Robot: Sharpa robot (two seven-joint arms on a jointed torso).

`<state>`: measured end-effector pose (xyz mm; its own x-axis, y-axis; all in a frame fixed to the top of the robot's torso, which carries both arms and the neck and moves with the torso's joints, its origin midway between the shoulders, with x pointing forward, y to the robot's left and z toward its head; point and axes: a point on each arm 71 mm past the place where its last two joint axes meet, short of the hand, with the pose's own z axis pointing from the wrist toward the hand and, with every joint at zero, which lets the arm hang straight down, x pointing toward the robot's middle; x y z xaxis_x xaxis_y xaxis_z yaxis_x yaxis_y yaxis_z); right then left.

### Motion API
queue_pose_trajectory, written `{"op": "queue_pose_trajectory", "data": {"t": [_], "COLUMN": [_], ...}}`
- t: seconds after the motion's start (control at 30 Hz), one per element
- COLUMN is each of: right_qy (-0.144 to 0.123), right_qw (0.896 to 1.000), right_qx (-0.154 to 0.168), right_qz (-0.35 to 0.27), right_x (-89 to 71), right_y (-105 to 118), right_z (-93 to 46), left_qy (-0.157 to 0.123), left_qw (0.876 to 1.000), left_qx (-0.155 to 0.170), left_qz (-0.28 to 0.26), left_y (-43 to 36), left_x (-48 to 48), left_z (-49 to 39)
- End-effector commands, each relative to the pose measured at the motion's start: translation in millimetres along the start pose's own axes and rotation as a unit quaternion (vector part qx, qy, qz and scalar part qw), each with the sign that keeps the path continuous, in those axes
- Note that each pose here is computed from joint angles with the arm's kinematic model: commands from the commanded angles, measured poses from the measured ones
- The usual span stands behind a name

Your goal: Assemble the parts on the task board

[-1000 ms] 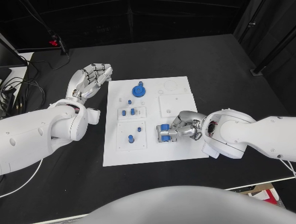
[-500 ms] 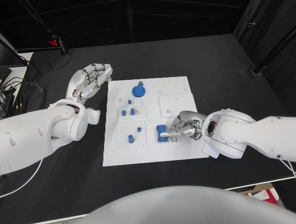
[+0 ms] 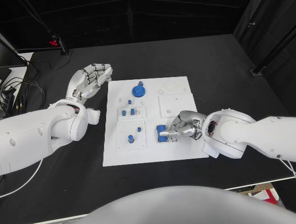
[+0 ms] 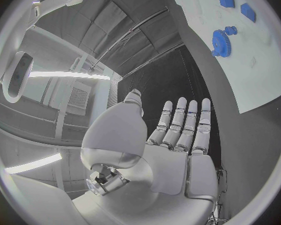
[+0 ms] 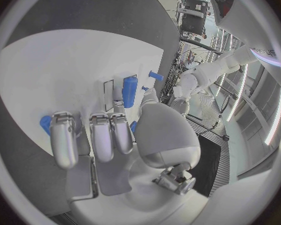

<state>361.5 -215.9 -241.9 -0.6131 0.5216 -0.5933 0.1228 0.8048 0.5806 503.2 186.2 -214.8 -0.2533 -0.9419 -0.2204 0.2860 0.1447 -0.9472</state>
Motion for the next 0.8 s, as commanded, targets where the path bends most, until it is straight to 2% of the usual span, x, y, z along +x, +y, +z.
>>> {"op": "queue_pose_trajectory", "data": {"t": [0.03, 0.13, 0.27, 0.4, 0.67, 0.8], "right_qy": [-0.031, -0.048, -0.094, -0.127, -0.149, -0.147], "right_qw": [0.999, 0.998, 0.992, 0.986, 0.981, 0.982], "right_qx": [-0.021, -0.035, -0.068, -0.091, -0.112, -0.108], "right_qz": [0.013, 0.021, 0.038, 0.049, 0.056, 0.055], "right_x": [-4.7, -7.8, -16.8, -23.6, -29.6, -30.6], "right_y": [3, 4, 4, 3, 1, -1], "right_z": [-1.5, -3.1, -9.8, -14.7, -19.0, -17.8], "left_qy": [0.004, 0.004, 0.003, 0.003, 0.005, 0.005], "left_qw": [0.999, 0.999, 0.999, 0.999, 0.999, 1.0], "left_qx": [0.034, 0.034, 0.034, 0.033, 0.031, 0.031], "left_qz": [-0.004, -0.004, -0.004, -0.003, -0.005, -0.005], "left_y": [-5.7, -5.6, -5.2, -4.7, -3.7, -3.4], "left_x": [1.0, 1.0, 0.3, 0.0, 1.4, 1.5], "left_z": [0.5, 0.4, 0.0, -0.1, -0.1, -0.1]}}
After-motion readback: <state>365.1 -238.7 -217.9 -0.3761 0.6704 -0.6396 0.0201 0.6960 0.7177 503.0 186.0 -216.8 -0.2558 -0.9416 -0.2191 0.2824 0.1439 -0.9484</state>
